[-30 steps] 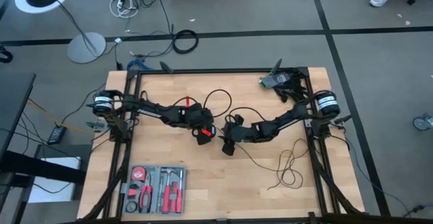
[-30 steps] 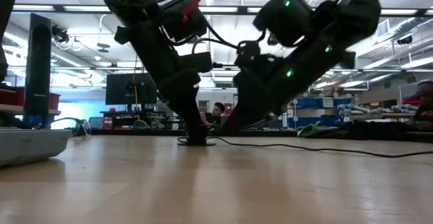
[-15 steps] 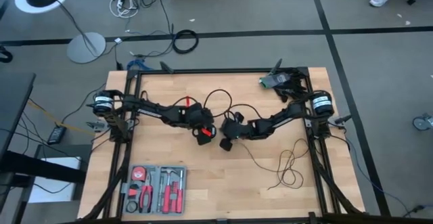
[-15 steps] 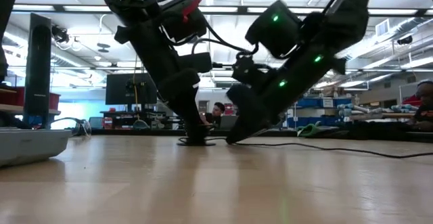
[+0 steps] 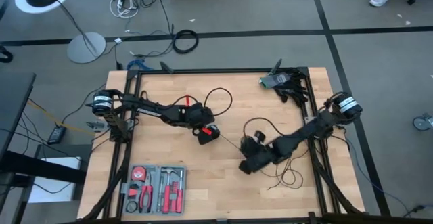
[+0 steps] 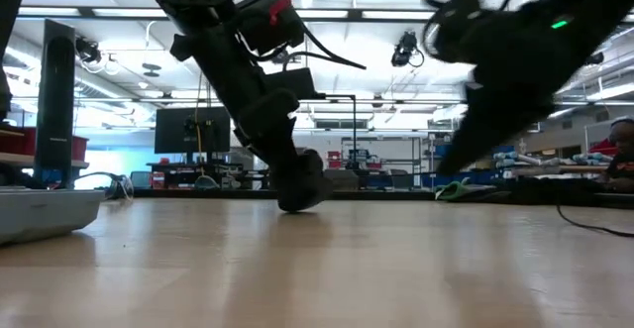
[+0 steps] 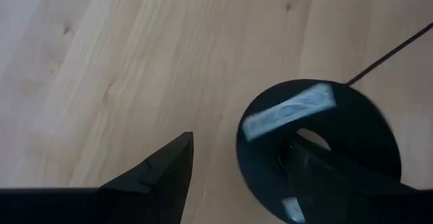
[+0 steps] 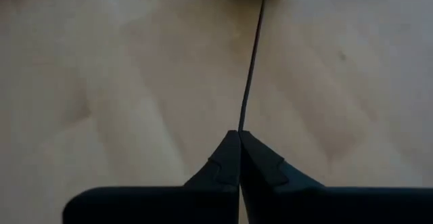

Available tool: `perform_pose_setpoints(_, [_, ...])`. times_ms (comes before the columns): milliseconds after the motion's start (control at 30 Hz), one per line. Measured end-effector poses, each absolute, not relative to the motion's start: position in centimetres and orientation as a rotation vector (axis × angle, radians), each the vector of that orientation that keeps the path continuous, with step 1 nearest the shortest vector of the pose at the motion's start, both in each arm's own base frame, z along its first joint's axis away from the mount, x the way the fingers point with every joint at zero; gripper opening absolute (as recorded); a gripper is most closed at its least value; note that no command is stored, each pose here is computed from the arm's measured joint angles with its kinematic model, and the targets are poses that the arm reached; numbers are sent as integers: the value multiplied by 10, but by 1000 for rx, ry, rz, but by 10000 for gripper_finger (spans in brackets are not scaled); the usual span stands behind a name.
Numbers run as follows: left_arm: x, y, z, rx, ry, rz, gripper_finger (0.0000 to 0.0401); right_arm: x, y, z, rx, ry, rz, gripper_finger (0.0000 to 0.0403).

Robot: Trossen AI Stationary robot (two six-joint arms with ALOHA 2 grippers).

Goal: Coil cords
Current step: Uncoil the black wire from the spool

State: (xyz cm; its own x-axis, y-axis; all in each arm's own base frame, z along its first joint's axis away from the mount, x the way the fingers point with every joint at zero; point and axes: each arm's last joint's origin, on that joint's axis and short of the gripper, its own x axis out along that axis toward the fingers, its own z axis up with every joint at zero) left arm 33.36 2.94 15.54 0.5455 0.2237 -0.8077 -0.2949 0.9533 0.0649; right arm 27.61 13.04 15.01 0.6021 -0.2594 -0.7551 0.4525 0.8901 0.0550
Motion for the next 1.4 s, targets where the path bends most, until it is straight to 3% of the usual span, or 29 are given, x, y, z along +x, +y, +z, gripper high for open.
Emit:
perform_pose_setpoints(267, [329, 34, 153, -44, 985, 377, 229, 231, 167, 151, 351, 946, -439, 0])
perform_pose_setpoints(567, [327, 34, 151, -46, 1007, 367, 229, 208, 182, 151, 384, 899, -513, 0])
perform_pose_setpoints(867, [322, 33, 175, -51, 933, 352, 229, 247, 148, 156, 318, 727, -584, 28])
perform_pose_setpoints(1200, [322, 30, 173, -70, 954, 303, 229, 302, 79, 164, 173, 635, -608, 112])
perform_pose_setpoints(1400, [323, 31, 167, -47, 975, 296, 229, 324, 35, 147, 174, 658, -644, 156])
